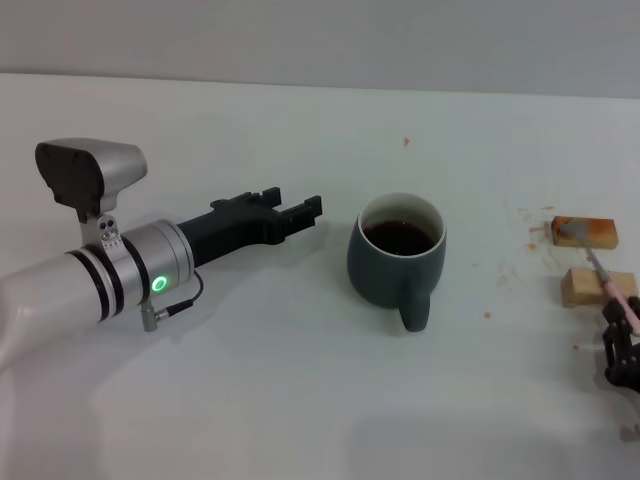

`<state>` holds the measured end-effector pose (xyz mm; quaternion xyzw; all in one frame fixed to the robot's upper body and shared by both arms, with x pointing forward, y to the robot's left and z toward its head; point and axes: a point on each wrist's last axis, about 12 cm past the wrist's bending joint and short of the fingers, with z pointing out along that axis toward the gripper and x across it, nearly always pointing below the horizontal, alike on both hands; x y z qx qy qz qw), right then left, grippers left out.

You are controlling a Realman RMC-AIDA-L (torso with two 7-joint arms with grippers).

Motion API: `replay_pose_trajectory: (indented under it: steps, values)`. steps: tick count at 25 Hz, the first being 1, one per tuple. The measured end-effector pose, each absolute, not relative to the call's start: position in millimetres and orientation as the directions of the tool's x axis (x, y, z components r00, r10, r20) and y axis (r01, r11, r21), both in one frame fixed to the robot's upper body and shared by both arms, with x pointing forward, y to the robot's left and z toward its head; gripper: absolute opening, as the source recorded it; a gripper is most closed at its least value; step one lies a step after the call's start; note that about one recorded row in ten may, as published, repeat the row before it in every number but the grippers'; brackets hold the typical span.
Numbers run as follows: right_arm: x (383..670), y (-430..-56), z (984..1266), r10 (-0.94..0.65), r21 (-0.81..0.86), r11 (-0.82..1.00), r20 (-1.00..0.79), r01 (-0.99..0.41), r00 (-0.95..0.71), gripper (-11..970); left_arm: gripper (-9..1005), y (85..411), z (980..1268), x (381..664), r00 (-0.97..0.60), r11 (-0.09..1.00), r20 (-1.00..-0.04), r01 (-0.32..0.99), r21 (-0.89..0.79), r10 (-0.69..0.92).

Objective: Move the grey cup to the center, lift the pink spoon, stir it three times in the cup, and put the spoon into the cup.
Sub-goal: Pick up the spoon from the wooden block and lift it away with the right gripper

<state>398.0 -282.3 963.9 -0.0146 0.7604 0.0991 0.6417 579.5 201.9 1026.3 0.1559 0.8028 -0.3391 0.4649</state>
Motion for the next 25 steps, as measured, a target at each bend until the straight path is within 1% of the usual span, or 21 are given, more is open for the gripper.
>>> replay_pose_trajectory:
  steps: [6, 25]
  values:
    - [398.0, -282.9, 963.8, 0.102, 0.129, 0.98, -0.979, -0.151, -0.178, 126, 722, 202.5, 1026.5, 579.8, -0.519, 0.723, -0.852, 0.564, -0.399, -0.066]
    - [398.1, -283.3, 963.5, 0.099, 0.127, 0.98, -0.979, -0.153, -0.18, 124, 722, 201.4, 1025.7, 578.6, -0.521, 0.721, -0.851, 0.563, -0.403, -0.069]
